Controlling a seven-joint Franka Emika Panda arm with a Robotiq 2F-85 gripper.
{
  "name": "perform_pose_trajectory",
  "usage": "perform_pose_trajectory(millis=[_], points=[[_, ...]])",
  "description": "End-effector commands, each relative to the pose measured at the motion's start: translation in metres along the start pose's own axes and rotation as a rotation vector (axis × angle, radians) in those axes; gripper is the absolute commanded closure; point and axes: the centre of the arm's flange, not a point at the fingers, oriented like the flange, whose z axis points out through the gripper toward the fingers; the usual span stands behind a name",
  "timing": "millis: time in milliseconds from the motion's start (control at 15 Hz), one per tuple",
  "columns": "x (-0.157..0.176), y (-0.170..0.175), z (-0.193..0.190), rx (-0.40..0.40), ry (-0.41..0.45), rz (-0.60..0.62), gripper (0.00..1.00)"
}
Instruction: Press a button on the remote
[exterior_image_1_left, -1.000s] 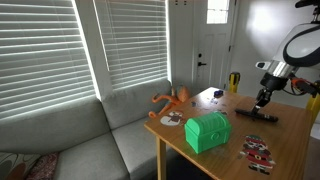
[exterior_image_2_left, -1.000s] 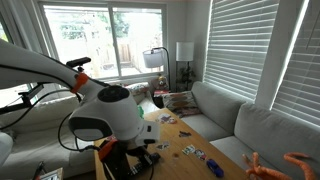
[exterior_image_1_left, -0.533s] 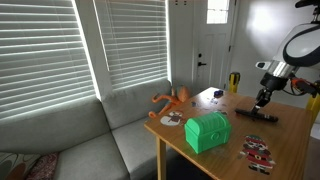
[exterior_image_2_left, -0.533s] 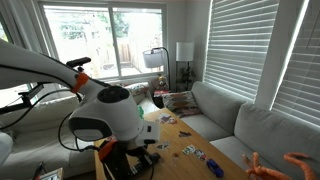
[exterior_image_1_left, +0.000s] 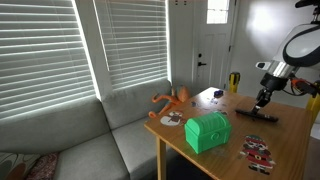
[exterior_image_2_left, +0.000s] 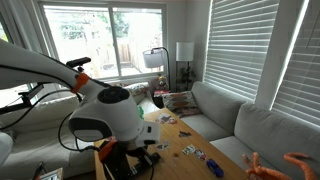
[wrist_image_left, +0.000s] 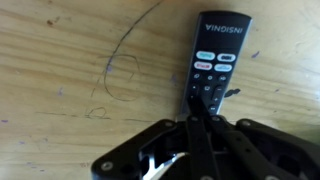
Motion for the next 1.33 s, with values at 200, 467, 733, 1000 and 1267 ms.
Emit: perform_pose_trajectory(millis=[200,467,733,1000,1267], points=[[-0.0034,0.0037,0.0064,0.013,0.022,0.013,1.00],[-0.0035,0.0037,0.0062,0.026,0.028,0.029,1.00],[-0.0039,0.0041,0.0070,0.028,0.029,0.037,1.00],[-0.0040,0.0040,0.0077,0.032,0.027,0.041,1.00],[-0.0041,0.0040,0.0079,0.034,0.027,0.043,1.00]])
